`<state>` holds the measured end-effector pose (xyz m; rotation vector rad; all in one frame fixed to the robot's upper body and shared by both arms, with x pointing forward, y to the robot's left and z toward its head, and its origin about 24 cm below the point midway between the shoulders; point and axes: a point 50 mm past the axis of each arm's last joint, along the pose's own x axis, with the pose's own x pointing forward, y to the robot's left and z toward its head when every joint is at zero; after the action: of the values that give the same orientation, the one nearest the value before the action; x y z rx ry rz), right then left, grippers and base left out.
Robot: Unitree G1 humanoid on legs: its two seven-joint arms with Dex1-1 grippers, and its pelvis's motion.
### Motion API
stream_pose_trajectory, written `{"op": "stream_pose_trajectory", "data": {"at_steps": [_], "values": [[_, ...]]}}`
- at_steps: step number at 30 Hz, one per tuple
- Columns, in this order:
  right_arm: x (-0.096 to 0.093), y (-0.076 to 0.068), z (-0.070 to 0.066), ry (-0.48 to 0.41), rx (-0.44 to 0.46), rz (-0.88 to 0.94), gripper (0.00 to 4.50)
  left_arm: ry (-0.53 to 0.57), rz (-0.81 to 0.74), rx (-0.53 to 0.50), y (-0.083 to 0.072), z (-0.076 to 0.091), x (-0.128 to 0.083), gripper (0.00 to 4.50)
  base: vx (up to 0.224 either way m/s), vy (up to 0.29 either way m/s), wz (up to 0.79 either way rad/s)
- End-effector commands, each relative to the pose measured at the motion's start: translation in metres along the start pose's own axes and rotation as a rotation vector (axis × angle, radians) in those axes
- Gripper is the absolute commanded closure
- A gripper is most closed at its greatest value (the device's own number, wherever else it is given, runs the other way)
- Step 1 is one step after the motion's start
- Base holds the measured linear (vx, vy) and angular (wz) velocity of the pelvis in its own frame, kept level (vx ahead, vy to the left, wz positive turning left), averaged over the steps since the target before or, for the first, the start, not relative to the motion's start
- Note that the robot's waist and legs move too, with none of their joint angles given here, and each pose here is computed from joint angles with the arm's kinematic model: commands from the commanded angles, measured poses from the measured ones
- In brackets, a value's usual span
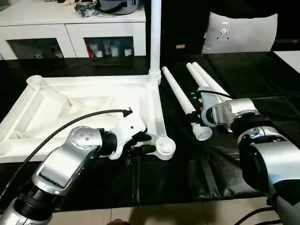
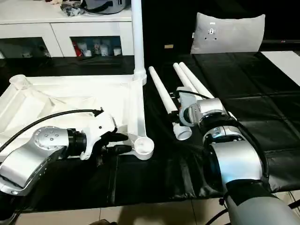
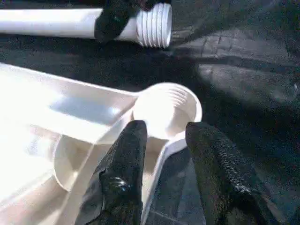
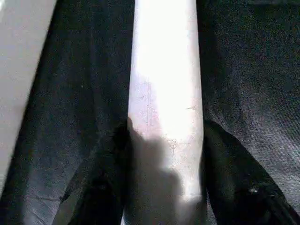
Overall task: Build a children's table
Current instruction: Pick table leg
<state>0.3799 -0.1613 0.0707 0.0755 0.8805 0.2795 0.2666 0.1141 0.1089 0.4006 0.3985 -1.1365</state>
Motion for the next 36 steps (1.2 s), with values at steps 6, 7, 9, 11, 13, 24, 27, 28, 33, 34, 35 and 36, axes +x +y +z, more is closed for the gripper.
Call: {"op": "stream_pose_trajectory", "data": {"at_steps": [6, 7, 9, 11, 13, 24, 27, 28, 33, 34, 35, 36], "values": [[0.004, -0.002, -0.009, -0.032, 0.095, 0.04, 2.62, -0.025, 0.014, -0.001, 0.003, 0.004, 0.003, 2.83, 0.0, 0.0, 0.0], [0.003, -0.002, -0.007, -0.066, 0.112, 0.045, 2.62, -0.033, 0.017, -0.005, 0.003, 0.004, 0.004, 2.83, 0.0, 0.0, 0.0], [-0.001, -0.001, -0.001, -0.123, 0.159, 0.077, 2.62, -0.039, 0.026, -0.011, 0.003, 0.004, 0.004, 2.83, 0.0, 0.0, 0.0], [-0.003, 0.0, 0.001, -0.141, 0.2, 0.099, 2.62, -0.042, 0.032, -0.015, 0.004, 0.004, 0.004, 2.83, 0.0, 0.0, 0.0], [-0.008, 0.003, 0.006, -0.22, 0.246, 0.13, 2.62, -0.048, 0.044, -0.018, 0.004, 0.004, 0.005, 2.83, 0.0, 0.0, 0.0], [-0.054, 0.015, 0.022, -0.771, 0.338, 0.301, 2.62, -0.25, 0.252, -0.101, 0.025, 0.027, 0.008, 2.83, 0.0, 0.0, 0.0], [-0.077, 0.031, 0.017, -0.874, 0.256, 0.57, 2.62, -0.362, 0.382, -0.194, 0.046, 0.043, 0.005, 2.83, 0.0, 0.0, 0.0], [-0.081, 0.033, 0.015, -0.894, 0.228, 0.601, 2.62, -0.376, 0.399, -0.217, 0.049, 0.045, 0.004, 2.83, 0.0, 0.0, 0.0], [-0.094, 0.04, 0.002, -0.891, 0.176, 0.794, 2.62, -0.508, 0.403, -0.406, 0.062, 0.062, -0.002, 2.66, 0.0, 0.0, 0.0], [-0.098, 0.042, -0.001, -0.882, 0.166, 0.836, 2.62, -0.573, 0.37, -0.488, 0.064, 0.07, -0.002, 2.49, 0.0, 0.0, 0.0], [-0.101, 0.043, -0.004, -0.87, 0.158, 0.869, 2.62, -0.63, 0.321, -0.534, 0.063, 0.079, -0.001, 2.49, 0.0, 0.0, 0.0], [-0.101, 0.043, -0.004, -0.87, 0.158, 0.869, 2.62, -0.63, 0.321, -0.534, 0.063, 0.079, -0.001, 2.49, 0.0, 0.0, 0.0]]}}
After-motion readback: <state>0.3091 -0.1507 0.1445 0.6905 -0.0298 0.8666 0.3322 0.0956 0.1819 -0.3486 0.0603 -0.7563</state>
